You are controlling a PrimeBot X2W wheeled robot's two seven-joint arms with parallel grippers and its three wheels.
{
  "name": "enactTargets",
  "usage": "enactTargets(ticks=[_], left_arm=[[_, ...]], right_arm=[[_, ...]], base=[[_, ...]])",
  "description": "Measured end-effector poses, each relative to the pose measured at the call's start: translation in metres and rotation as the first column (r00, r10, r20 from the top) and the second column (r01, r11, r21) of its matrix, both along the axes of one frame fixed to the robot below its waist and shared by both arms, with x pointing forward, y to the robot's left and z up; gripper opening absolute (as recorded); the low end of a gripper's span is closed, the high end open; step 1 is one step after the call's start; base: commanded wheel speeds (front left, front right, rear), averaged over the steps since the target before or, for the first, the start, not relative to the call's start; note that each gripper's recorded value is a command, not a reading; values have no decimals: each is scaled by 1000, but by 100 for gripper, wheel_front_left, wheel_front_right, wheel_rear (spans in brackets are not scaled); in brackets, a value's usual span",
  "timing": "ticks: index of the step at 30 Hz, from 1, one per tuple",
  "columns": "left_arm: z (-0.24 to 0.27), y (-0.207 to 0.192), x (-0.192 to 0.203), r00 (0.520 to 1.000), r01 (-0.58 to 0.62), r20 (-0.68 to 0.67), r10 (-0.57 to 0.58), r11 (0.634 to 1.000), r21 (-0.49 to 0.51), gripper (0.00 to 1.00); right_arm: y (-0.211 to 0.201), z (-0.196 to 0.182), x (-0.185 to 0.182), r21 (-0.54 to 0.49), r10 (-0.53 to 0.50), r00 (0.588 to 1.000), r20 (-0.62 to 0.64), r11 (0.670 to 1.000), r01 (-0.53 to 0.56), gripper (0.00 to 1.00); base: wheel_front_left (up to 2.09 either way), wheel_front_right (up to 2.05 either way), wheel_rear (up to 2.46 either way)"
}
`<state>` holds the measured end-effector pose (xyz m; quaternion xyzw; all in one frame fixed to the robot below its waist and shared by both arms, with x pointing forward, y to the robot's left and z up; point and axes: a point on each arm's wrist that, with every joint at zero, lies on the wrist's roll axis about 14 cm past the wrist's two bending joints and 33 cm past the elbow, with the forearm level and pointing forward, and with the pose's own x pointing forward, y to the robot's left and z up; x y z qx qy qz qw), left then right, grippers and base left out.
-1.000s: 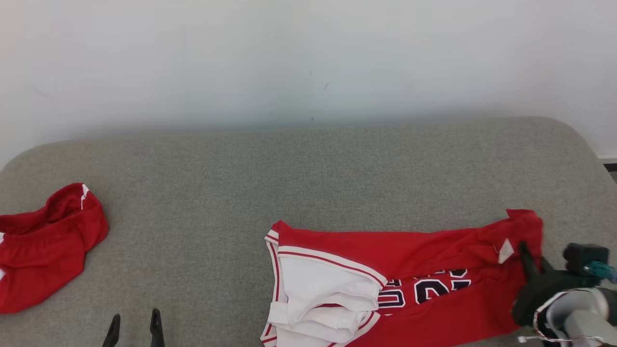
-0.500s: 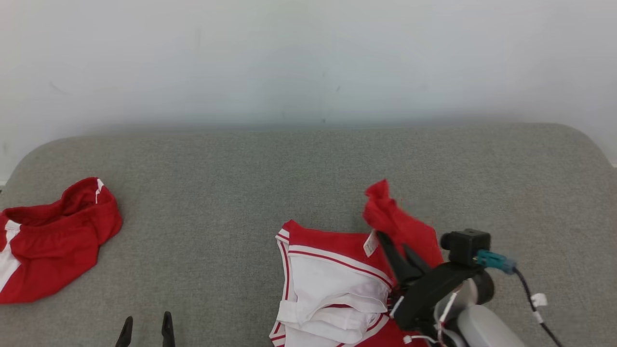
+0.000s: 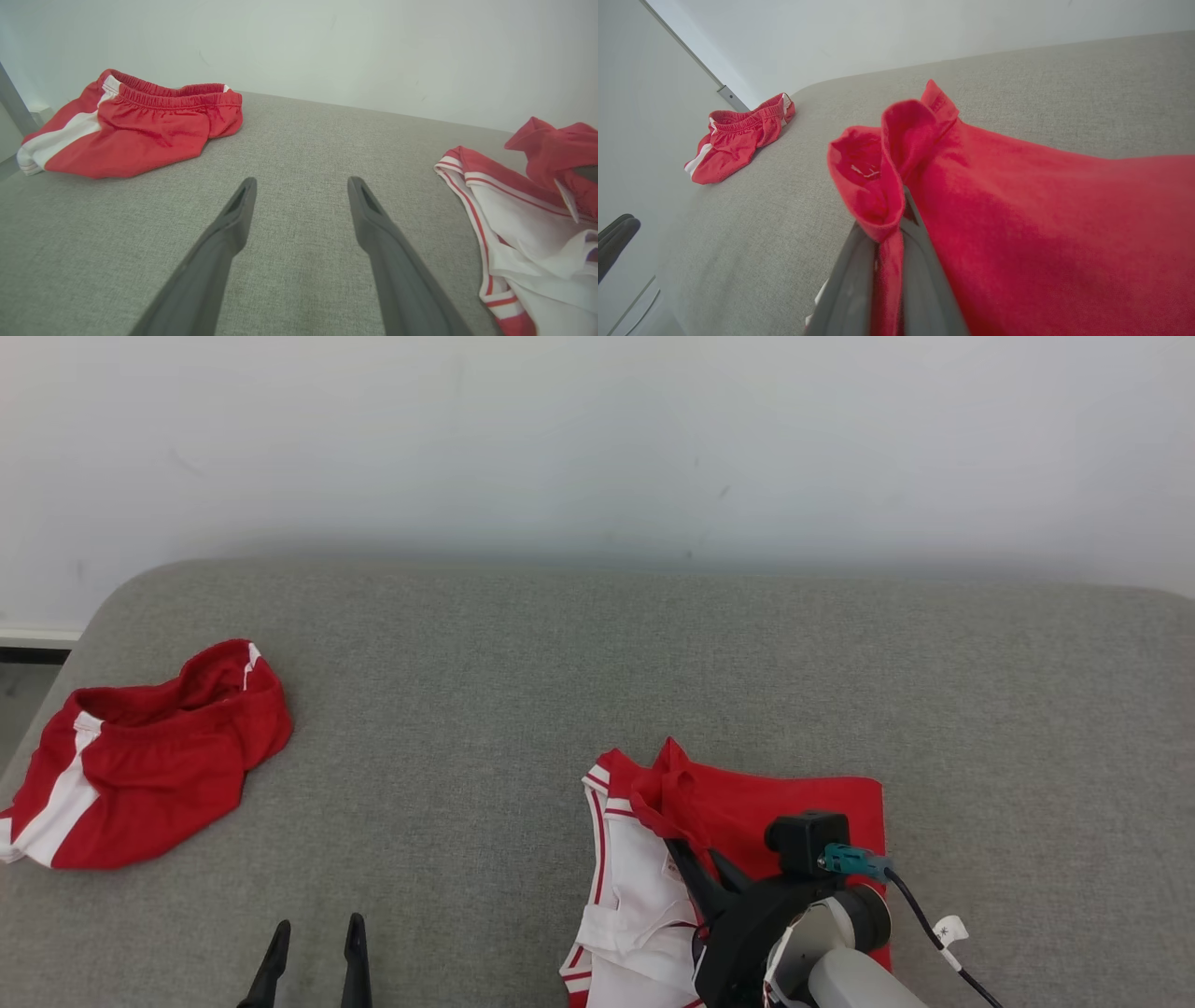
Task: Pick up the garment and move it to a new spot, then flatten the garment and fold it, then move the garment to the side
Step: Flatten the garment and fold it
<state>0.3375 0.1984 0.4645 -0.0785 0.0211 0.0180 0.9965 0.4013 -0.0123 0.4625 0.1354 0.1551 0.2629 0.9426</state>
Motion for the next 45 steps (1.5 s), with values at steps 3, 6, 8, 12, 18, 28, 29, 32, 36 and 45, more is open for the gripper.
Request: enactTargets(ticks=[3, 6, 8, 12, 18, 28, 29, 32, 36, 45], left_arm=[[-1, 2, 0, 1000, -7, -5, 7, 1000, -2, 100], [-3, 5, -1, 1000, -15, -11, 15, 1000, -6, 100], [-2, 5, 0, 1000, -16, -9, 16, 1000, -6, 100], [-3, 6, 0, 1000, -17, -9, 17, 1000, -7, 100], [-2, 6, 1, 1000, -18, -5, 18, 1000, -5, 100], [-4, 6, 1, 1000, -15, -12, 15, 1000, 0, 100], [-4, 6, 1, 1000, -15, -12, 15, 1000, 0, 100], [-3, 7, 2, 1000, -15, -11, 15, 1000, 1, 100], [-2, 7, 2, 1000, -14, -7, 14, 1000, 7, 100], [6, 0, 6, 1000, 12, 19, -13, 999, 32, 100]], right_arm=[[5, -11, 0, -5, 11, 1000, -25, 1000, -11, 0], [12, -17, -1, -10, 31, 999, -29, 999, -31, 0], [13, -19, -1, -8, 32, 999, -38, 999, -33, 0], [15, -19, -2, 13, 28, 999, -25, 1000, -27, 100], [4, 7, 13, 42, -27, 995, 93, 999, 24, 100], [-94, 51, 37, 18, -240, 923, 301, 969, 247, 100], [-101, 50, 35, 4, -249, 917, 310, 965, 261, 100], [-120, 54, 30, -11, -287, 893, 348, 951, 310, 100], [-140, 53, 17, 2, -354, 863, 360, 925, 379, 100], [-163, 52, -26, -9, -426, 816, 392, 885, 466, 100]], base=[[0, 0, 0], [0, 0, 0], [0, 0, 0], [0, 0, 0], [0, 0, 0], [0, 0, 0], [0, 0, 0], [0, 0, 0], [0, 0, 0], [0, 0, 0]])
